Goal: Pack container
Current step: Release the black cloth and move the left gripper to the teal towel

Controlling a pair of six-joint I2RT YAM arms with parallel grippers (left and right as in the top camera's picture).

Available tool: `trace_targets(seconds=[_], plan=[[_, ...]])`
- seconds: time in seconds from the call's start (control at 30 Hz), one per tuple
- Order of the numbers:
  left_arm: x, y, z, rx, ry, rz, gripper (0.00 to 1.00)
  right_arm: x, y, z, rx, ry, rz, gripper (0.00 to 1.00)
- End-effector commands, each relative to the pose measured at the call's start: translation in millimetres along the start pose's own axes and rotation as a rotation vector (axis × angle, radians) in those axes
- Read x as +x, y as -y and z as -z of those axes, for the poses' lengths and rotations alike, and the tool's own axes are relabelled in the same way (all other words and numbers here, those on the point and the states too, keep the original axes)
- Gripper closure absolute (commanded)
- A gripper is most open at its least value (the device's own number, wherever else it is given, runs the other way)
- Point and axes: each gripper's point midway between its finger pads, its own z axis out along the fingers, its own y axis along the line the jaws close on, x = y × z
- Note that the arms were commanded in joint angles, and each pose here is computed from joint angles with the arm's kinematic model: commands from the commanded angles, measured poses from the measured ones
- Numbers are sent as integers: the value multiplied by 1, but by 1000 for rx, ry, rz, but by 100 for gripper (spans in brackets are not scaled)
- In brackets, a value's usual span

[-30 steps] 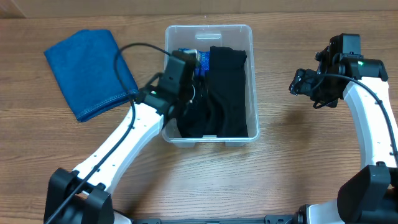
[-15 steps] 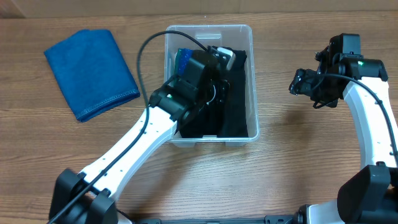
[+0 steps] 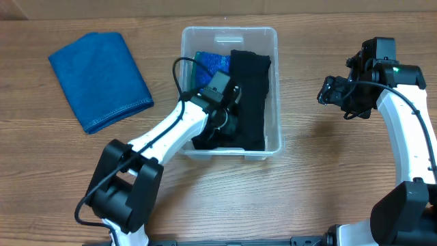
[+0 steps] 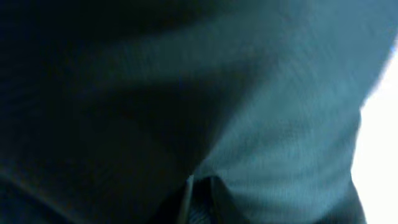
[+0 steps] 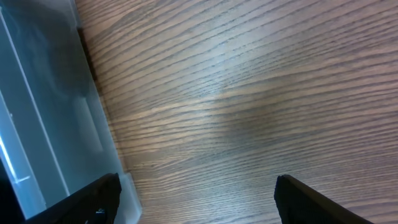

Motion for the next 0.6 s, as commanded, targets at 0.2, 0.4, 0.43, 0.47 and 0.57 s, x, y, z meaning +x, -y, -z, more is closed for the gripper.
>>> trace_targets(seconds=[0.2, 0.4, 0.43, 0.47, 0.57], plan=[[-22, -15, 0, -12, 35, -3, 77, -8, -3, 9, -12, 37, -1, 17], [-87, 4, 132, -69, 319, -52, 68, -8, -3, 9, -11, 37, 3, 17], [-95, -4, 160, -125, 384, -39, 62, -8, -3, 9, -11, 37, 4, 17], [-101, -14, 187, -175, 446, -19, 50, -9, -3, 9, -11, 38, 3, 16], [-101, -56, 240, -235, 538, 81, 44, -9, -3, 9, -10, 38, 4, 16]])
